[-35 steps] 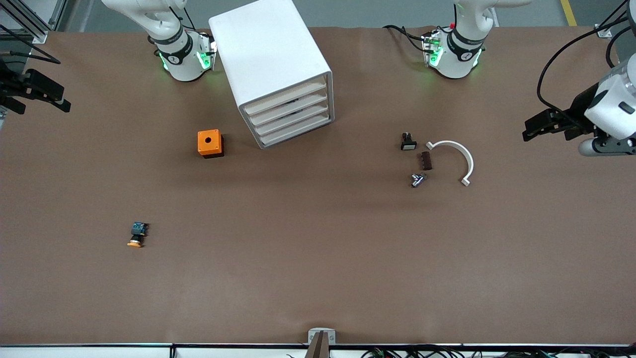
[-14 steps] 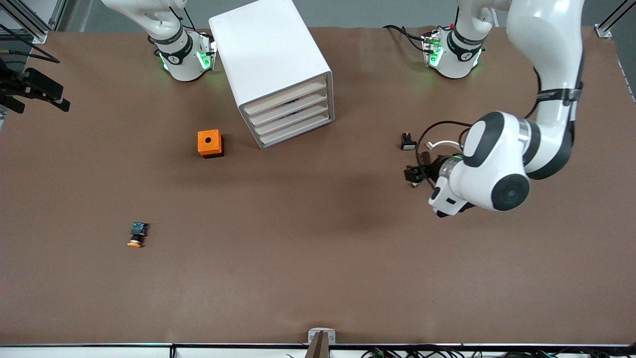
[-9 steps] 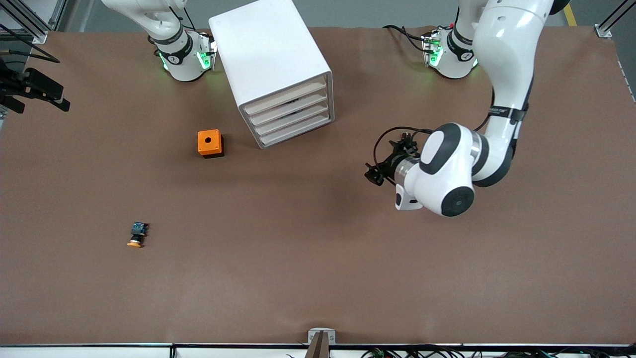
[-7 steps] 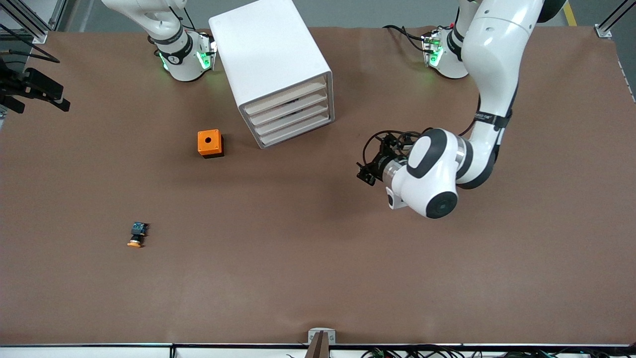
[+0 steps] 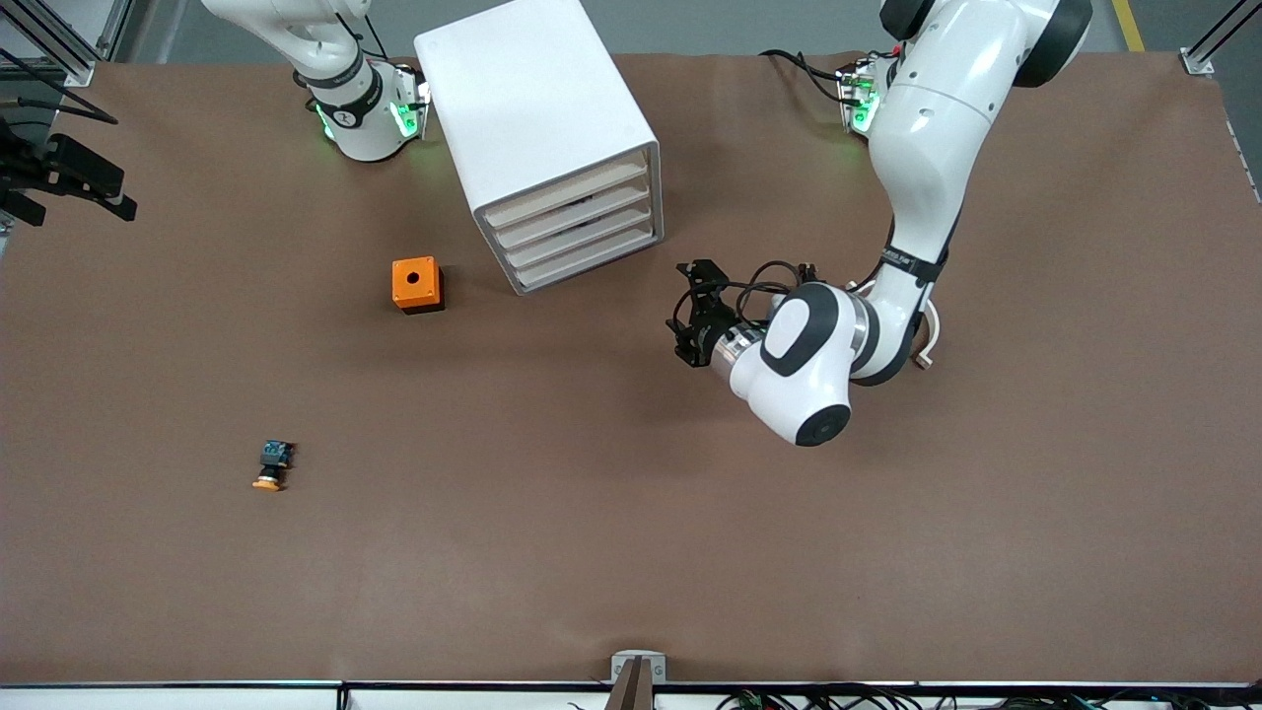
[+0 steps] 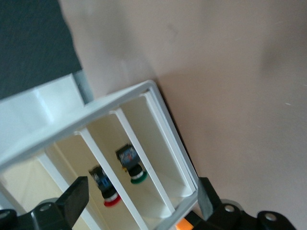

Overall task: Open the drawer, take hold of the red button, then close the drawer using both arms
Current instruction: 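Reach the left gripper to the white cabinet's drawer handle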

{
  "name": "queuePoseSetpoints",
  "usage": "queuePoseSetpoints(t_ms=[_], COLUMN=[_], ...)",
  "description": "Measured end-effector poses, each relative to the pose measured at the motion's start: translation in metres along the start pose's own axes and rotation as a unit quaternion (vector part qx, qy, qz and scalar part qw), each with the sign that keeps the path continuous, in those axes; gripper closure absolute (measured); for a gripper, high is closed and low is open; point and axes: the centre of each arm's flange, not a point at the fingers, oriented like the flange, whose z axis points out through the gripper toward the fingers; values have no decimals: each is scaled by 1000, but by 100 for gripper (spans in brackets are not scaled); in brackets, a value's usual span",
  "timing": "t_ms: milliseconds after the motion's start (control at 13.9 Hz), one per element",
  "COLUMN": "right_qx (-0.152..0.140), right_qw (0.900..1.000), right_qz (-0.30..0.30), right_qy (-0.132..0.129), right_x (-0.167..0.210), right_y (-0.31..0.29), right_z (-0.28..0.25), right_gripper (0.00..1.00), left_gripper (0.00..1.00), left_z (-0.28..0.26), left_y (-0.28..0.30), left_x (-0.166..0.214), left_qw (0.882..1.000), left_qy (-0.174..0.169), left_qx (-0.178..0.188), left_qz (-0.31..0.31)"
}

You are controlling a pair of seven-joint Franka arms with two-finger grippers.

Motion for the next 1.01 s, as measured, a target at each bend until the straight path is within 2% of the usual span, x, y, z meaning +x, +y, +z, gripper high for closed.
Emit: queuePoseSetpoints(t_ms=[360,432,503,575,647,791,1007], right_qx=[0,0,0,0,0,0,0], right_qw=[1000,1000,1000,1000,1000,1000,1000], right_qz=[-4,-4,-4,-4,-4,-5,-5], right_qy=[0,0,0,0,0,0,0], right_x=[0,0,0,0,0,0,0], right_y=[-1,-1,-1,-1,-1,-1,-1], right_z=[0,0,0,0,0,0,0], right_gripper=[0,0,0,0,0,0,0], left_gripper=[3,10,22,22,26,47,51], left_z=[64,71,75,78,80,87,108], left_y=[7,6,5,5,6,6,4], left_x=[-11,-12,-14,-15,-14,-13,-11], left_qw=[993,992,991,990,988,985,977], left_qy=[-5,-5,-5,-4,-4,1,19], left_qx=[90,101,108,112,117,133,166], left_qz=[-74,-77,-81,-90,-100,-110,-133])
